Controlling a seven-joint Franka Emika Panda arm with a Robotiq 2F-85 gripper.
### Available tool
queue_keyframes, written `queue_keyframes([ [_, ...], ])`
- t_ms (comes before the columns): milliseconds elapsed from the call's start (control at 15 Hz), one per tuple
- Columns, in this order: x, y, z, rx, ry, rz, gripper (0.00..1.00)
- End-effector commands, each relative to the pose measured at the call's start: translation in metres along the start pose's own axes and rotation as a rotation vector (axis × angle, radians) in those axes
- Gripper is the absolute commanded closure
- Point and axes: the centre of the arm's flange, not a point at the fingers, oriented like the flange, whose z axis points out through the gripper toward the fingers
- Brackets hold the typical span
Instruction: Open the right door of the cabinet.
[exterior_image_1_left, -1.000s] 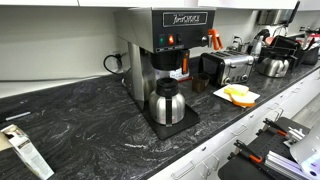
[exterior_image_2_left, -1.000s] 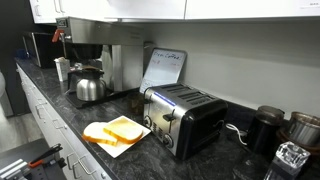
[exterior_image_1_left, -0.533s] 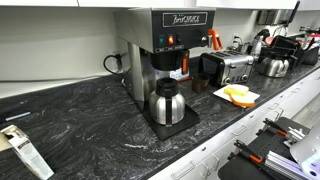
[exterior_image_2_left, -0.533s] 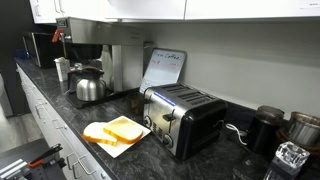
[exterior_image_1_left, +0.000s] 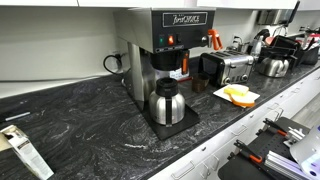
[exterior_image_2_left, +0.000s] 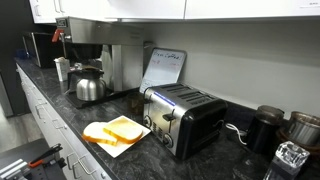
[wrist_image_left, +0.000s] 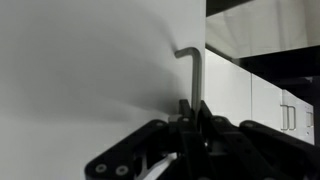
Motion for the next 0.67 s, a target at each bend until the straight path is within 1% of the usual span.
queue_keyframes([
  [0,0.031,-0.054,-0.007,0.077,-0.026,-0.048,0.97],
  [267,0.034,-0.064,-0.019,0.056,-0.078,-0.051,0.97],
  [600,0.035,-0.075,-0.035,0.009,-0.134,-0.037,0.97],
])
